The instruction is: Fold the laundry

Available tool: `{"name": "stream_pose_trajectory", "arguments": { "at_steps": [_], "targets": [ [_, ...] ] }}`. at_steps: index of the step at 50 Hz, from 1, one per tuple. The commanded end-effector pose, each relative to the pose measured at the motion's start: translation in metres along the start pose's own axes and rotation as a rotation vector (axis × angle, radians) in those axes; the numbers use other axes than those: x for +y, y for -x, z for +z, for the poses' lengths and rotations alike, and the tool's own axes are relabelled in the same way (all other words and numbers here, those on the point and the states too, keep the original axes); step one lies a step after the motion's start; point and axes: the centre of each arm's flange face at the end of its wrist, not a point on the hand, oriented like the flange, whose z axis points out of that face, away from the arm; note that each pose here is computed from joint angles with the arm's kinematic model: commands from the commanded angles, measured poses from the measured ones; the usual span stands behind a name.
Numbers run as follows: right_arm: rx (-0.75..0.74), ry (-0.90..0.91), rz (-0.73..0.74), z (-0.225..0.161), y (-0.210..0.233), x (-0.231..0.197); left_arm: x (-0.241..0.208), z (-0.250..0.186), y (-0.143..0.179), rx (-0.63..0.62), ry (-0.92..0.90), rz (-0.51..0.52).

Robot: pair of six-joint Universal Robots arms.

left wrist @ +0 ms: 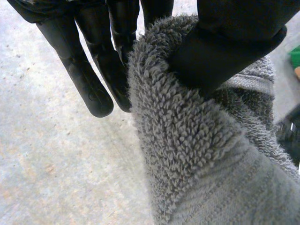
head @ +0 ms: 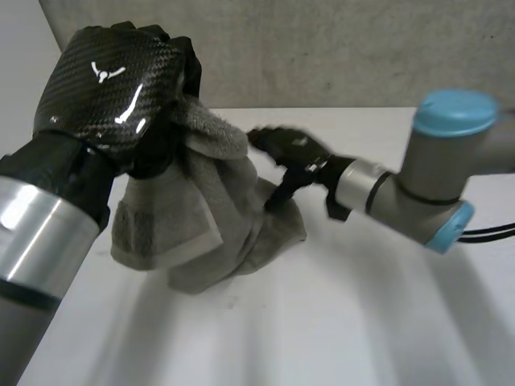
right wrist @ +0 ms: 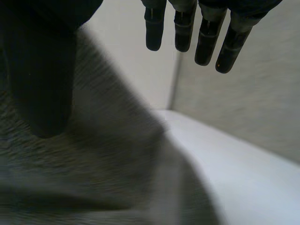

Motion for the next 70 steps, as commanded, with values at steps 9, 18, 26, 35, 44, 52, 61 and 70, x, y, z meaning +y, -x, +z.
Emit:
{"name": "stream_pose_trajectory", "arguments": {
  "at_steps": [9,18,26,35,44,52,61,70],
  "targets": [
    [0.284,-0.191,-0.126,0.027,-0.007,-0.054,0.006,0.002,0.003,-0.012,0.013,0.036],
    [0.614,-0.551,-0.288,-0.061,-0.035,-0.16,0.006,0.05,0.03,-0.125,-0.065,0.114],
    [0.602,-0.42,-0.359,-0.104,0.009,-0.13,0.026,0.09,0.029,-0.139,-0.085,0.115],
    [0.493,0.072,-0.388,-0.108,0.031,-0.01,0.141,0.084,-0.005,-0.026,0.229,0.127],
    [0.423,0.325,-0.396,-0.115,0.041,0.036,0.202,0.048,-0.019,0.04,0.44,0.136],
    [0.416,0.343,-0.364,-0.114,0.04,0.015,0.181,0.034,-0.014,0.03,0.416,0.133],
    [0.444,0.214,-0.313,-0.106,0.035,-0.036,0.152,0.008,-0.024,0.071,0.375,0.131],
    [0.348,0.259,-0.239,-0.091,0.006,-0.048,0.137,-0.016,-0.024,0.087,0.37,0.13]
  ]
}}
